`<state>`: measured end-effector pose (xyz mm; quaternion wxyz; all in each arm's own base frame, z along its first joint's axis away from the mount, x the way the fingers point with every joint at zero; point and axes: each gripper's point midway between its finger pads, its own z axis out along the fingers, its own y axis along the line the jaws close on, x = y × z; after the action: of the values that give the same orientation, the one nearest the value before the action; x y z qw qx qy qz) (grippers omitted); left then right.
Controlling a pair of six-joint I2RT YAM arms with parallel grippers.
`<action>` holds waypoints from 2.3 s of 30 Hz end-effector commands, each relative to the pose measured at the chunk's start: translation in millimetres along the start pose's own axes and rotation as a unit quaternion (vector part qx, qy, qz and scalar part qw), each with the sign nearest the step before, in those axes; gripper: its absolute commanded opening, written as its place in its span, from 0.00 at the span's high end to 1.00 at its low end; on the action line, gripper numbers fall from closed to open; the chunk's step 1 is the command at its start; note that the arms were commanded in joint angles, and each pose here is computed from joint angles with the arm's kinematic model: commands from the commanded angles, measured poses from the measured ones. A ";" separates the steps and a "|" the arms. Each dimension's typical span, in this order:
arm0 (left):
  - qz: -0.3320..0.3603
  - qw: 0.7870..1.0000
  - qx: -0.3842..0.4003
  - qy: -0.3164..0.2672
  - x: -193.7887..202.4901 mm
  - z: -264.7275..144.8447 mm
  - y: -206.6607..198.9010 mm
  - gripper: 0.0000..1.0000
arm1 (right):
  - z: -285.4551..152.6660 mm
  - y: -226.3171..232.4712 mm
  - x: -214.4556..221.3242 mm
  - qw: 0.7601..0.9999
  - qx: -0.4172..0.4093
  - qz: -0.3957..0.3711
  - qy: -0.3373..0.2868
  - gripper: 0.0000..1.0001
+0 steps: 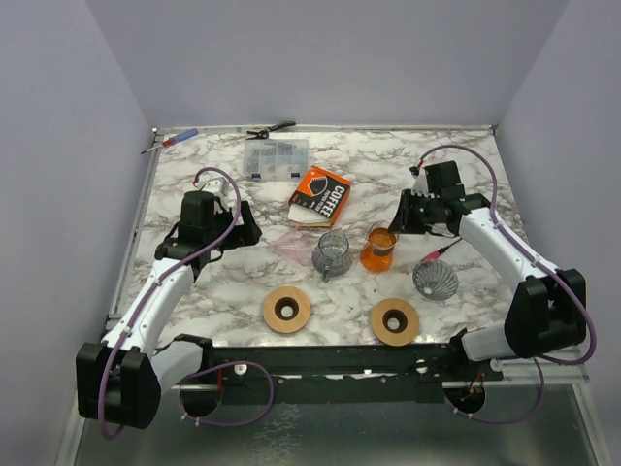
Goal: Place the coffee filter in the dripper
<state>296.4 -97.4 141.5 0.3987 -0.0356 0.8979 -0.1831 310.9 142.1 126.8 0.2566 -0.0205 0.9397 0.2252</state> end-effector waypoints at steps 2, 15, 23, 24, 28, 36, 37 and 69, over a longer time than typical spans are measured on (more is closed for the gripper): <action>-0.004 1.000 -0.011 0.009 6.9 1.0 5.0 0.01 | 1.5 -14.8 -23.6 0.998 0.054 -0.021 -0.027 0.79; -0.004 1.000 -0.010 0.008 6.4 0.9 4.6 0.01 | -11.8 -55.5 -66.7 0.977 0.190 -0.030 -0.092 0.85; -0.002 1.000 -0.013 0.001 3.7 -1.4 5.0 0.01 | -10.7 -70.4 -85.5 0.971 0.215 -0.007 -0.107 0.85; -0.002 1.000 -0.012 0.001 3.4 -1.4 4.7 0.01 | -12.8 -71.1 -88.9 0.970 0.218 -0.005 -0.111 0.85; -0.002 1.000 -0.010 0.003 3.8 -1.0 3.8 0.01 | -19.6 -61.9 -99.2 0.972 0.201 -0.009 -0.118 0.83; -0.008 1.000 0.015 0.001 -6.8 -0.7 -4.6 0.01 | -47.9 -35.3 -97.8 0.976 0.146 -0.015 -0.158 0.31; -0.010 1.000 0.016 0.001 -8.3 0.3 -5.5 0.01 | -52.3 -31.2 -98.1 0.976 0.137 -0.015 -0.166 0.29; -0.085 0.979 -0.139 0.125 147.1 -12.3 -11.8 0.18 | -58.5 37.3 -23.2 0.986 -0.092 -0.001 -0.139 0.17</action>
<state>202.9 -149.1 55.6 0.2491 -0.1194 0.9491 -0.1513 296.9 142.0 202.9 0.3902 -0.0087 0.8732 0.2919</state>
